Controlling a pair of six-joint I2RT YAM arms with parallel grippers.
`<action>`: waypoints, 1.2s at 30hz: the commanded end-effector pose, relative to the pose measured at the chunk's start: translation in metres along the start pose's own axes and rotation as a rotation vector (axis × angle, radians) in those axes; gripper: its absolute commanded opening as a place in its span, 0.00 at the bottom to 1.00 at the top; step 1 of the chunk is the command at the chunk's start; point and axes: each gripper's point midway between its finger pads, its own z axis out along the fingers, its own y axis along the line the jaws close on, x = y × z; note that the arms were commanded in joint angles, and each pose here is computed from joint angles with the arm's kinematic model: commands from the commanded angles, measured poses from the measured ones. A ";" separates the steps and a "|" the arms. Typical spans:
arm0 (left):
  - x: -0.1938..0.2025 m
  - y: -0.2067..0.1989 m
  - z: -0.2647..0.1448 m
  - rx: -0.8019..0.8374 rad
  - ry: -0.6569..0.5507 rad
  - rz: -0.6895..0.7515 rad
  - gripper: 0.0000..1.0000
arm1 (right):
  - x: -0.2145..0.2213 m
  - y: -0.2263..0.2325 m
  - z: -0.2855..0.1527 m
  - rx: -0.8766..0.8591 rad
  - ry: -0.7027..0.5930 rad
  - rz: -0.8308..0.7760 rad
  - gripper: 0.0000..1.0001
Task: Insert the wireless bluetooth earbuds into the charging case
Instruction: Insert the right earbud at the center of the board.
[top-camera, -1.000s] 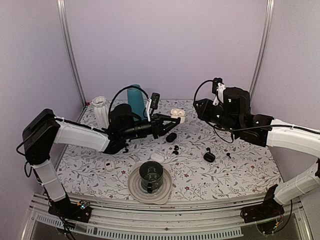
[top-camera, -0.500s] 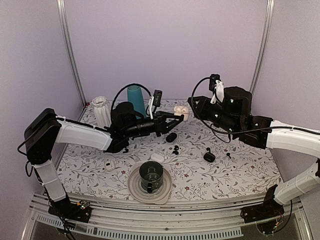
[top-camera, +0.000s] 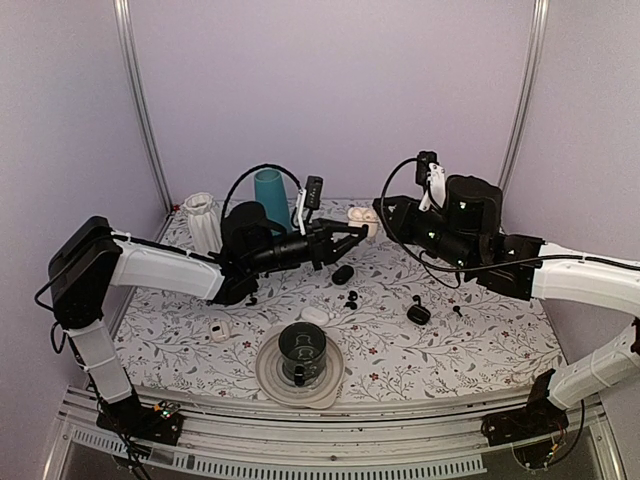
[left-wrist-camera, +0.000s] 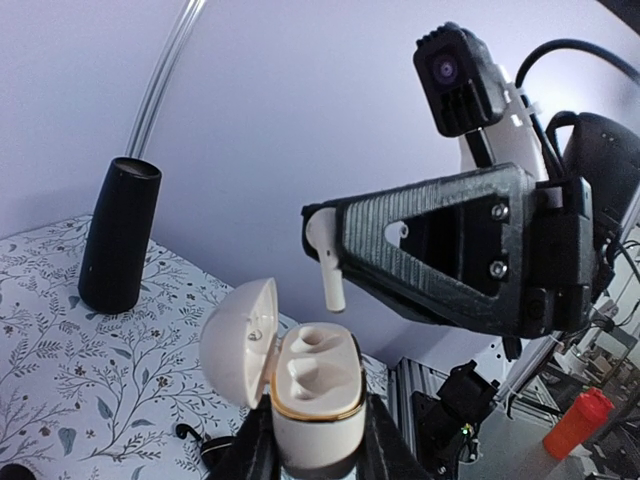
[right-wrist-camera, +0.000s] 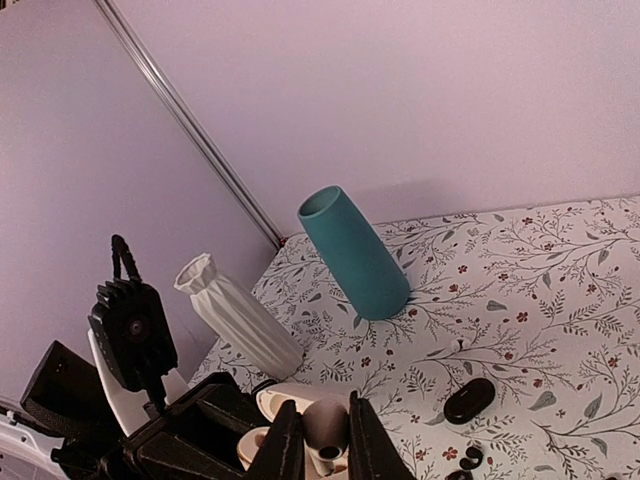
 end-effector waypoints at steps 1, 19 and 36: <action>-0.032 -0.026 0.002 0.064 -0.076 0.033 0.00 | 0.006 0.002 0.000 -0.013 0.005 0.001 0.14; -0.054 -0.034 -0.002 0.100 -0.145 0.006 0.00 | 0.014 0.001 0.003 -0.013 0.020 -0.005 0.15; -0.061 -0.029 -0.005 0.090 -0.171 -0.002 0.00 | 0.018 0.008 0.004 -0.043 0.036 -0.014 0.17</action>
